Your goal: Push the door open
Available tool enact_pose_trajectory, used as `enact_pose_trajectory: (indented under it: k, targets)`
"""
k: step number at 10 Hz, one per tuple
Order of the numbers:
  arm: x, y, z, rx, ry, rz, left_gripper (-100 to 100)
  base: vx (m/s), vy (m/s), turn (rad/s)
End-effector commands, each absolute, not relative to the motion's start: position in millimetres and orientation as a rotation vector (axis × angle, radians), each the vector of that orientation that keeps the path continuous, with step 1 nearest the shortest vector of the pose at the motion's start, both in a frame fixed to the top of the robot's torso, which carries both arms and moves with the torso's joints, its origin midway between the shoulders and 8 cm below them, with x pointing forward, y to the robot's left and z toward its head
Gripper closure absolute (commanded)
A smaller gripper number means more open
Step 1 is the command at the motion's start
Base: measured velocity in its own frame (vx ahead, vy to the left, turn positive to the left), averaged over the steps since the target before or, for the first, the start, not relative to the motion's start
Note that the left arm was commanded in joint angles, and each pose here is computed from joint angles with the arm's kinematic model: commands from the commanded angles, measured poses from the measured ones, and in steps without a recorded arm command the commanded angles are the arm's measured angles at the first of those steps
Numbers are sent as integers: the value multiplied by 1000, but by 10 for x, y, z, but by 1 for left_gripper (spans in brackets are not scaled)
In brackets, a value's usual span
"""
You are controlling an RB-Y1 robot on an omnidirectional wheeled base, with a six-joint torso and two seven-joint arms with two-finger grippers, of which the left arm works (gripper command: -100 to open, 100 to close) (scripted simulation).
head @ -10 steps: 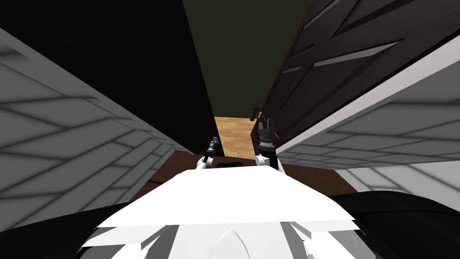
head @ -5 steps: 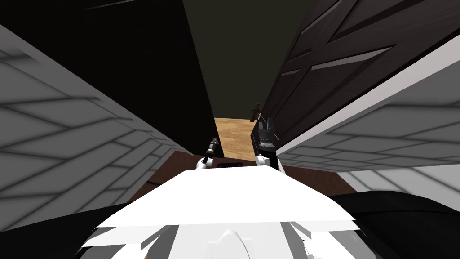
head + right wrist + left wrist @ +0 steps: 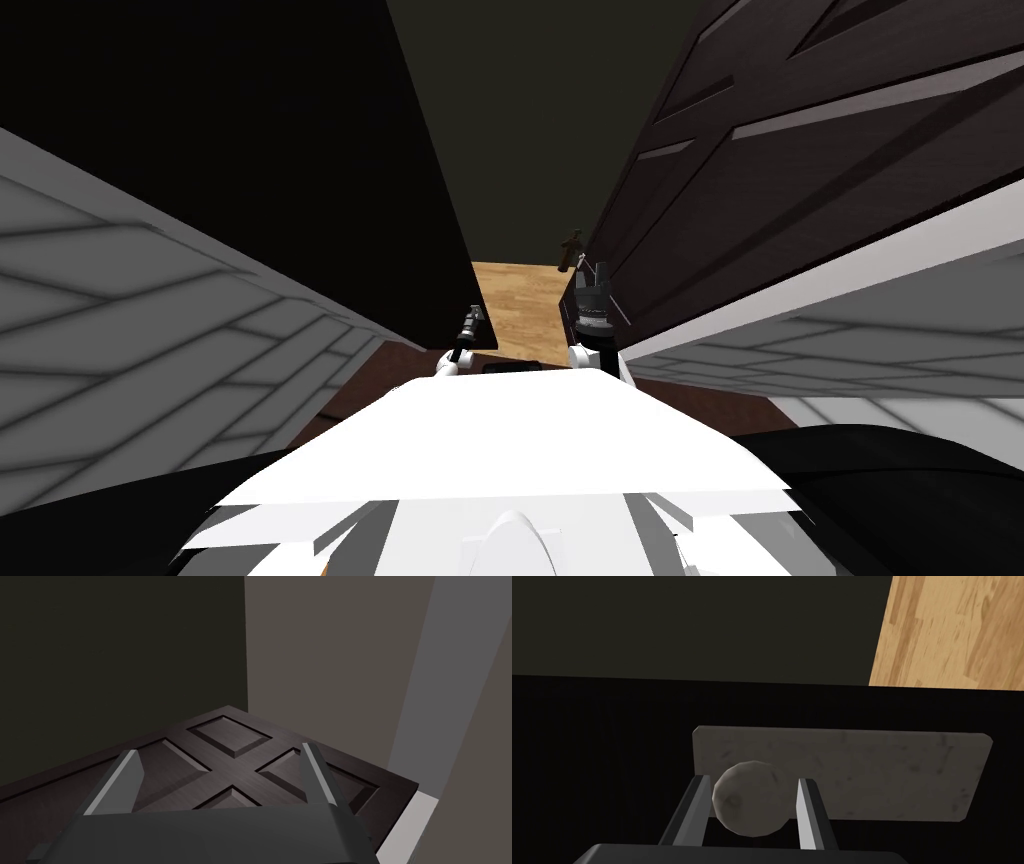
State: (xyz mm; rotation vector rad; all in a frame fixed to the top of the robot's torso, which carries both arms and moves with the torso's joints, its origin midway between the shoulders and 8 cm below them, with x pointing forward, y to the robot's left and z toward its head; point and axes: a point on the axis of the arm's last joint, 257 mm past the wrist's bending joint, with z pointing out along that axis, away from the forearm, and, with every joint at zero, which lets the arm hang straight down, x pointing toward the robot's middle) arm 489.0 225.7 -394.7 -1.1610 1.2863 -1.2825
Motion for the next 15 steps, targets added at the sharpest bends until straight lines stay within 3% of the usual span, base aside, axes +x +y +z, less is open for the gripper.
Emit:
enact_pose_trajectory:
  k: [1,15]
  targets:
    - [4899,2440,-3925,-1171,1262,-1254,100,199,-74,46]
    - [4847,3179,-3916,-1258,1126,-1122,100,162,-74,49]
